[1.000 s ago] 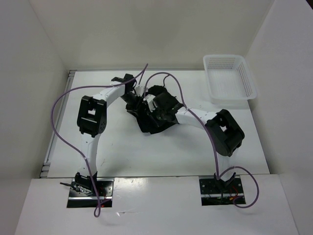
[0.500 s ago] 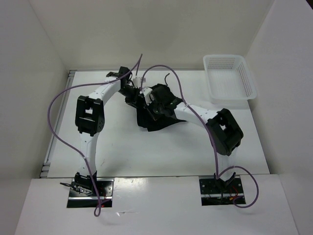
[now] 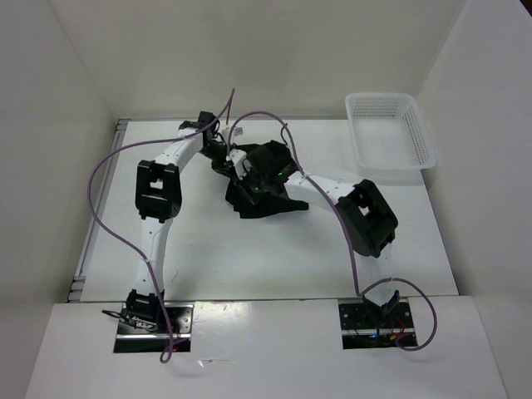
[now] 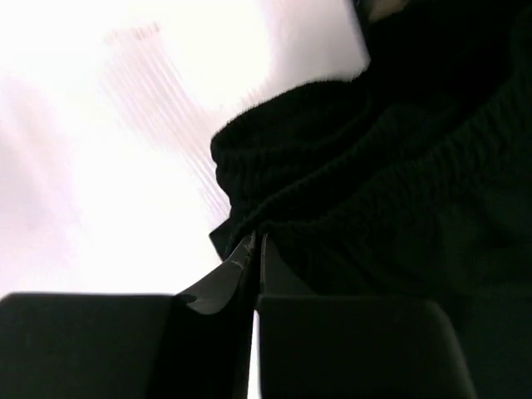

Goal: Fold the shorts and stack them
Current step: Fold the shorts

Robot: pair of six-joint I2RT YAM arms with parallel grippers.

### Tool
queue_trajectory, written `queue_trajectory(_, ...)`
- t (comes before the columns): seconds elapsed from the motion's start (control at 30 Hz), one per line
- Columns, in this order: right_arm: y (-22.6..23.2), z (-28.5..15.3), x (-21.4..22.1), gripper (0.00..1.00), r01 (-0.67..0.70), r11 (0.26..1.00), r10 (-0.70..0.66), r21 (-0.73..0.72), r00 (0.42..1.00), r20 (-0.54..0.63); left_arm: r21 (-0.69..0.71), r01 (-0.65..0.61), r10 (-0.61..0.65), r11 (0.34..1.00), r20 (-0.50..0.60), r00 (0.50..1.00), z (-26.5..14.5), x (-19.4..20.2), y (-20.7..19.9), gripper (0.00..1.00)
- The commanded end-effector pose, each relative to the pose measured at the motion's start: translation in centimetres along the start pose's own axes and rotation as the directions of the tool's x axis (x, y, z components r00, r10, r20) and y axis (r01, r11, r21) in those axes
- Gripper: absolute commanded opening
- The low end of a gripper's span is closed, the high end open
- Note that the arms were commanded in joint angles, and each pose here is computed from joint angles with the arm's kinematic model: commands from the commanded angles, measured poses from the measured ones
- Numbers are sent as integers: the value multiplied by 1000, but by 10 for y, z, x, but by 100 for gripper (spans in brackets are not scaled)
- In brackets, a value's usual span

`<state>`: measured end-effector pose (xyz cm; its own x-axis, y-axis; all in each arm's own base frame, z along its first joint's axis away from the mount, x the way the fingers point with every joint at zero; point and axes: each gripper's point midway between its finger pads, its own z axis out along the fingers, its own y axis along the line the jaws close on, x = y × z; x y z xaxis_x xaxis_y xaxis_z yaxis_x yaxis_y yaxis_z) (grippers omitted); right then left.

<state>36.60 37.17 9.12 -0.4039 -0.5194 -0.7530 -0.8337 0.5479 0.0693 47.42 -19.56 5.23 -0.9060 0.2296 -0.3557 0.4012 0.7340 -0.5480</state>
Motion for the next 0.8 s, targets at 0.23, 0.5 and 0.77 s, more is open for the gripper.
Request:
queue_trajectory(0.23,25,1,-74,67,83,996,-79,-16,984,161,-38,45,-42,998,84,996,-35,-18,38,56)
queue_trajectory(0.5,30,-76,-118,77,98,994,-107,45,956,275,-99,-11,30,995,198,980,-95,-41,15,84)
queue_trajectory(0.77,-79,-97,-16,66,-192,937,155,290,977,148,-140,-86,108,986,159,981,-70,-36,-15,100)
